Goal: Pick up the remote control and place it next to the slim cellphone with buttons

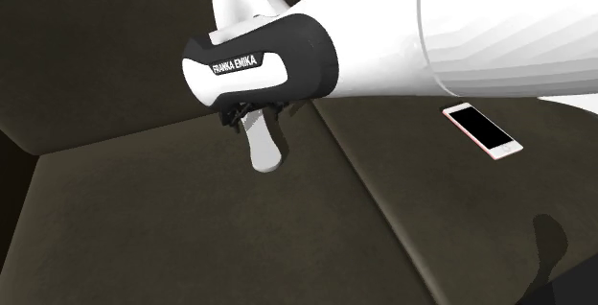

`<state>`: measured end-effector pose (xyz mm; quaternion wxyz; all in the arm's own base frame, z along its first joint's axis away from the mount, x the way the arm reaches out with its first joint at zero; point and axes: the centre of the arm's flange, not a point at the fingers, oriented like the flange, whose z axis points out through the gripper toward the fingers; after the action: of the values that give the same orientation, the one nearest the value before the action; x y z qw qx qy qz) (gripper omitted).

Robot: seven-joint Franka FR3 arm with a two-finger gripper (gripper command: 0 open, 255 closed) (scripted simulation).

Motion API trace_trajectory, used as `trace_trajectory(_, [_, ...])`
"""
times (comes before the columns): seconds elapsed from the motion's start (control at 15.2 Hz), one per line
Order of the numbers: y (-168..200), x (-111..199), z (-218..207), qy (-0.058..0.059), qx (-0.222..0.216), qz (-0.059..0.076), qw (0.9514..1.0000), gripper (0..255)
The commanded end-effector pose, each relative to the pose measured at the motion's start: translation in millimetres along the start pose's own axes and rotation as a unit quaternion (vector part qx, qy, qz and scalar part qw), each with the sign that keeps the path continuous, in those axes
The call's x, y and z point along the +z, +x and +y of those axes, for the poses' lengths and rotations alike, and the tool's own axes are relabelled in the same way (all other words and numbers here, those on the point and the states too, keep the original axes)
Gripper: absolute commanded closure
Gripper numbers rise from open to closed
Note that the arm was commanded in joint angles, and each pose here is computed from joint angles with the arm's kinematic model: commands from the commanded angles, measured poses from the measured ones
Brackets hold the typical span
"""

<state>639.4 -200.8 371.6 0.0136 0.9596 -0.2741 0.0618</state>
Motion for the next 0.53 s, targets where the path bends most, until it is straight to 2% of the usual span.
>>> trace_trajectory(0.0, [1,11,0,0.000,0.000,0.000,1.0000,0])
trace_trajectory(0.2, [1,25,0,0.000,0.000,0.000,1.0000,0])
trace_trajectory(0.46, [1,25,0,0.000,0.000,0.000,1.0000,0])
